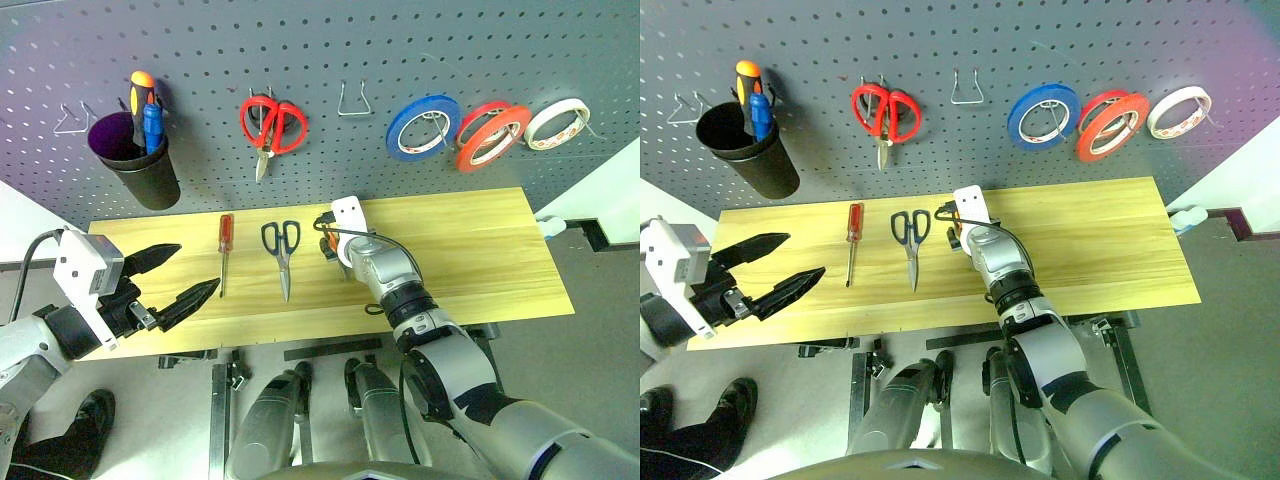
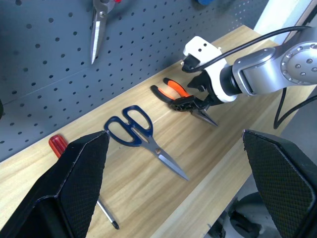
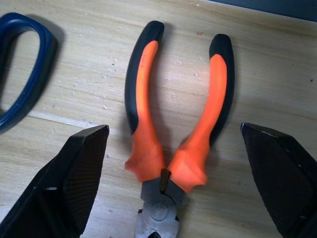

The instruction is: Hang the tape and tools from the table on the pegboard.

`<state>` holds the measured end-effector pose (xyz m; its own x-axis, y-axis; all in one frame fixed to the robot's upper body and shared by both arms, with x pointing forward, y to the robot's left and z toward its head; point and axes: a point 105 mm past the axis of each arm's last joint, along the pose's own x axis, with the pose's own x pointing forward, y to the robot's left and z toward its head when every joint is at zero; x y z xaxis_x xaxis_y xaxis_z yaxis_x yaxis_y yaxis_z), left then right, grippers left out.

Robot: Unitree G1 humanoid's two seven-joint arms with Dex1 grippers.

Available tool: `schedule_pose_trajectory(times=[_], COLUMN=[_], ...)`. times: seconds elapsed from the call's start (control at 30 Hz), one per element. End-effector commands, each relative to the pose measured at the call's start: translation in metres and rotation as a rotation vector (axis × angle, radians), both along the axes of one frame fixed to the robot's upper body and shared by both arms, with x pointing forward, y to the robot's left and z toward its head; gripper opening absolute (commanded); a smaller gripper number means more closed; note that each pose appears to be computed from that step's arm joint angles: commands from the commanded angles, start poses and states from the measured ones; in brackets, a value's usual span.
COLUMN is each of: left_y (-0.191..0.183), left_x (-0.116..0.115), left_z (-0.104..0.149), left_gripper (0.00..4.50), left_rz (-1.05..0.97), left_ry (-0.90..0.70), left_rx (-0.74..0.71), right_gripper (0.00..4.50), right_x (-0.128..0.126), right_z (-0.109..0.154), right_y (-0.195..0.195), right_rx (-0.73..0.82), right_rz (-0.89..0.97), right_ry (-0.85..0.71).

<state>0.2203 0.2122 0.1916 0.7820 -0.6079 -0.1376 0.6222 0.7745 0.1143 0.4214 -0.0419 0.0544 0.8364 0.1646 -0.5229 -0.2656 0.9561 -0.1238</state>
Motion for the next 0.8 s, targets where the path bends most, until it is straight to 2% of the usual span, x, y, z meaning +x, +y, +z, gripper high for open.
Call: schedule_pose_trajectory(times=[0.03, 0.17, 0.47, 0.8], left_y=[-0.003, -0.002, -0.002, -0.002], left_x=[-0.004, -0.004, -0.002, 0.002], left_z=[0.008, 0.009, 0.012, 0.009], left_gripper=[4.5, 4.5, 4.5, 4.5], left_rz=[-0.008, -0.006, -0.003, -0.001], left_ry=[-0.034, -0.036, -0.039, -0.038], left_rx=[0.02, 0.019, 0.014, 0.005], right_gripper=[3.33, 2.09, 2.08, 2.08], right_x=[0.0, 0.0, 0.003, 0.001], right_z=[0.0, -0.004, -0.005, -0.002], right_y=[0.003, -0.002, -0.008, -0.01], right_rx=[-0.024, -0.082, -0.125, 0.031], right_rz=[0.007, 0.011, 0.01, 0.099], right_ry=[-0.01, -0.008, -0.02, 0.002])
